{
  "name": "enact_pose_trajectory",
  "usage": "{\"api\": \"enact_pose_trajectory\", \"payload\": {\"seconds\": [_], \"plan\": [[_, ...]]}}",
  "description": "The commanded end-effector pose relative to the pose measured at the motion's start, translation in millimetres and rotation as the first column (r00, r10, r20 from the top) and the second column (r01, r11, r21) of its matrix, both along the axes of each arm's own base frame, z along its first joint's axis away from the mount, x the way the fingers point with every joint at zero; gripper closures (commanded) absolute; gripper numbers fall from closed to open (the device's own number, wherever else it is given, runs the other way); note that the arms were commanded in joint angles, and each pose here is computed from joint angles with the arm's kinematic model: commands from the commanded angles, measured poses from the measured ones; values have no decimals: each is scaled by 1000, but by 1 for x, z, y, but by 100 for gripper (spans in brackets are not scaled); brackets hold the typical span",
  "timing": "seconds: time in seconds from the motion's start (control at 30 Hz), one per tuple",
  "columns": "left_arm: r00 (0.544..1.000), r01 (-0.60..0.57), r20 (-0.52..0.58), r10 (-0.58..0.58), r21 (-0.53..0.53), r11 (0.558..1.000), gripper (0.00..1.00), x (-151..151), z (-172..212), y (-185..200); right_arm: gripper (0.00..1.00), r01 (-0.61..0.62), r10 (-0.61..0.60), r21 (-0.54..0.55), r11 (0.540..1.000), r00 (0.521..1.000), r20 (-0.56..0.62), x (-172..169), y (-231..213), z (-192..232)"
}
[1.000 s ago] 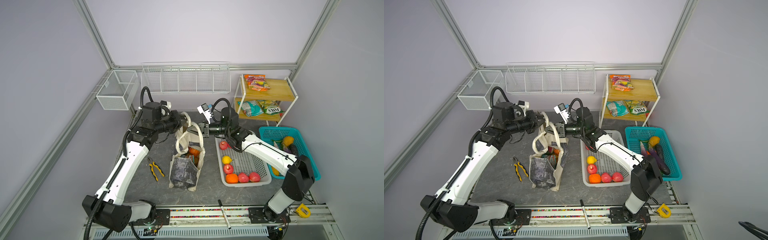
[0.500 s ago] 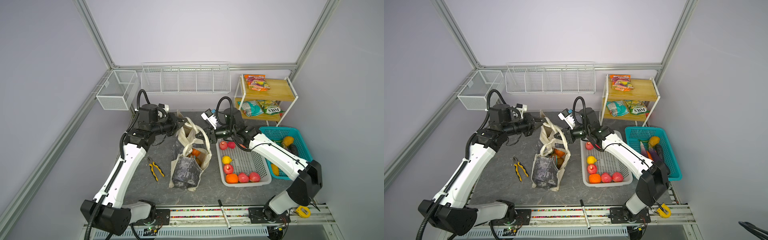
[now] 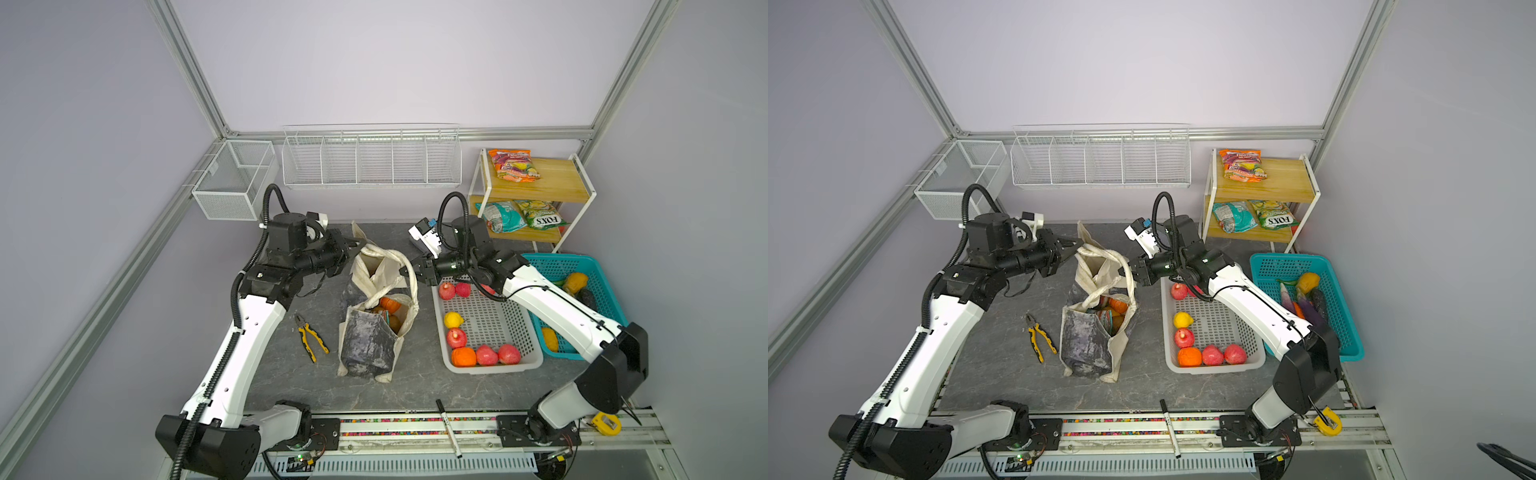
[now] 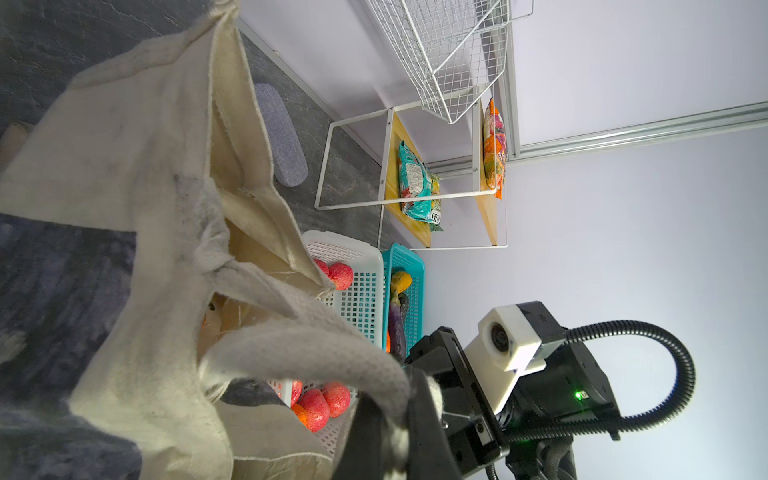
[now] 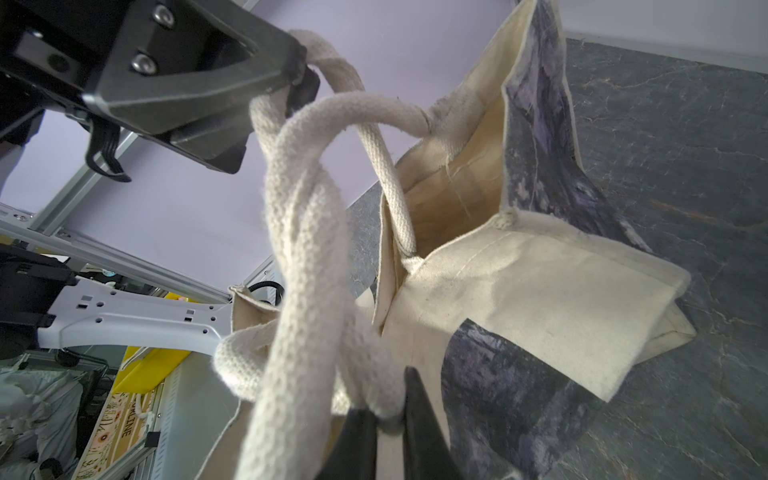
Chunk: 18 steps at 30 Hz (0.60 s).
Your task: Place the food into the grocery bag and tie it
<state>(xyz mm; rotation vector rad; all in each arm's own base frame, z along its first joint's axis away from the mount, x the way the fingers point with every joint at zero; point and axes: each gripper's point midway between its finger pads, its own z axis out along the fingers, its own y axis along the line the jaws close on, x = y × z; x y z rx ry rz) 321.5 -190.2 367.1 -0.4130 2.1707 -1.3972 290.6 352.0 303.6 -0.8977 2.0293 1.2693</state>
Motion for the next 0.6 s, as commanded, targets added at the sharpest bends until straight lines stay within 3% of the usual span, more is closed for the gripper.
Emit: {"api": "enact_pose_trajectory", "payload": {"seconds": [0.0,0.4,0.57], "plan": [[1000,30,3,-30,-19,999,100,-3,2,-7,80,-17,14,94,995,999,29,2,7,26],[998,67,-4,-67,-22,998,100,-1,-3,-21,64,-71,73,232,970,997,-2,0,41,50],[998,67,-9,-67,-22,998,100,-2,-5,-21,53,-68,76,282,957,997,-20,2,52,58]]}}
